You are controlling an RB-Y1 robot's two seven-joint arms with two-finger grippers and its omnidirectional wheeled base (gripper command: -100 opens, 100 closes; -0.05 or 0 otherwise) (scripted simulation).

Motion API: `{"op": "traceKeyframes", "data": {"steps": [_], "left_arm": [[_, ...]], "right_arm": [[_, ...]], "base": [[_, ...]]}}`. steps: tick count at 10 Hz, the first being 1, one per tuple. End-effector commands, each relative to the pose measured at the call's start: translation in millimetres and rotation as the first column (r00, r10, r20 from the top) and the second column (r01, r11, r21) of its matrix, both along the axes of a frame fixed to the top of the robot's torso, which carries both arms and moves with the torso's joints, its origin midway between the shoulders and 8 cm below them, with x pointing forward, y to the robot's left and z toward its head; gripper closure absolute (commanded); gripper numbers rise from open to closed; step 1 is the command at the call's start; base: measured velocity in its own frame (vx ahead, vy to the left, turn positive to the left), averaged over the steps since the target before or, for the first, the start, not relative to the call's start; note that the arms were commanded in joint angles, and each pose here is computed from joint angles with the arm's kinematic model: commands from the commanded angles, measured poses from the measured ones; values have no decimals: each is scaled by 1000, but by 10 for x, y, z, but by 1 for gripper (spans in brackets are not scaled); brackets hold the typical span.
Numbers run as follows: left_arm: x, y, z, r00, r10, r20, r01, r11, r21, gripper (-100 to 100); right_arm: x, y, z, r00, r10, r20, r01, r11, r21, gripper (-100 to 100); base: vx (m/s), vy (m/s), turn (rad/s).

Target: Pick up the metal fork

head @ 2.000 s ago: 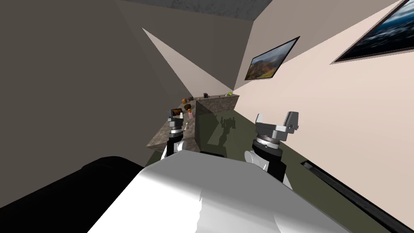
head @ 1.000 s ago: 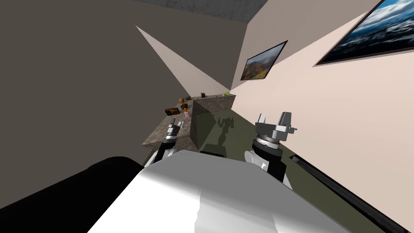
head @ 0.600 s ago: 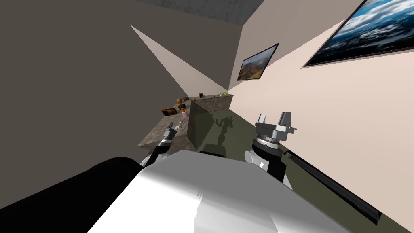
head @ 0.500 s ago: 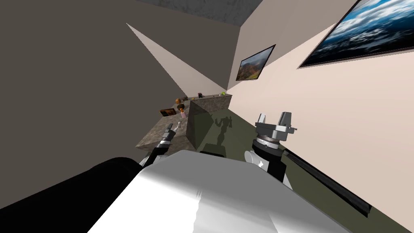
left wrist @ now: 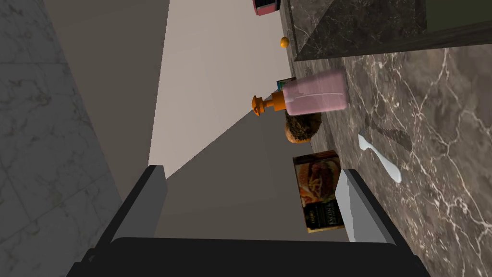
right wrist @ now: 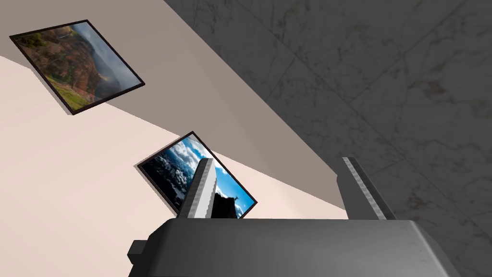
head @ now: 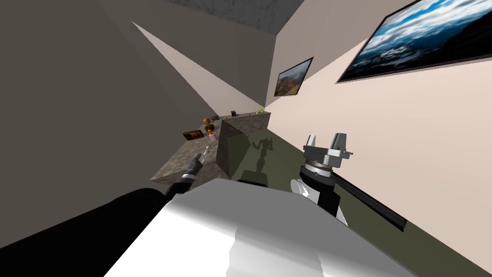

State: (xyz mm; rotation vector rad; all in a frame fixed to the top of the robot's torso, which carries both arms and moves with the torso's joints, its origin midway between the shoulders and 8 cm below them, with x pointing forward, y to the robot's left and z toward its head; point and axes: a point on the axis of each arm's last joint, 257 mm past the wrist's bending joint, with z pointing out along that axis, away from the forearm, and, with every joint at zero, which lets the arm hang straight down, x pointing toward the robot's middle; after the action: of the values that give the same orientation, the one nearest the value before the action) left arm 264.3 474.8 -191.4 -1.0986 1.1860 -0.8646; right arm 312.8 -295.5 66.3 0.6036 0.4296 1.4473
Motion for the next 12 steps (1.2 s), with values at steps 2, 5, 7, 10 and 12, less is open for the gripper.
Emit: {"op": "traceKeyframes", "data": {"steps": [2, 5, 7, 10, 12], "left_arm": [[-309, 327, -237, 993, 48, -111, -46, 999, 16, -100], [-688, 690, -484, 964, 110, -240, -103, 994, 41, -100], [-948, 871, -607, 938, 146, -313, -135, 989, 58, -100], [-1407, 1194, -774, 877, 210, -432, -189, 978, 93, -100], [-1645, 1339, -838, 840, 241, -486, -214, 970, 112, -100]], "right_arm": [[0, 0, 0, 1000, 0, 0, 0, 1000, 0, 0], [0, 0, 0, 1000, 0, 0, 0, 1000, 0, 0], [0, -1, 0, 1000, 0, 0, 0, 1000, 0, 0], [0, -1, 0, 1000, 0, 0, 0, 1000, 0, 0], [0, 0, 0, 1000, 0, 0, 0, 1000, 0, 0]], "base": [[-1, -43, -139], [2, -43, -210], [3, -32, -137], [10, -20, -241], [14, 3, -260]]}}
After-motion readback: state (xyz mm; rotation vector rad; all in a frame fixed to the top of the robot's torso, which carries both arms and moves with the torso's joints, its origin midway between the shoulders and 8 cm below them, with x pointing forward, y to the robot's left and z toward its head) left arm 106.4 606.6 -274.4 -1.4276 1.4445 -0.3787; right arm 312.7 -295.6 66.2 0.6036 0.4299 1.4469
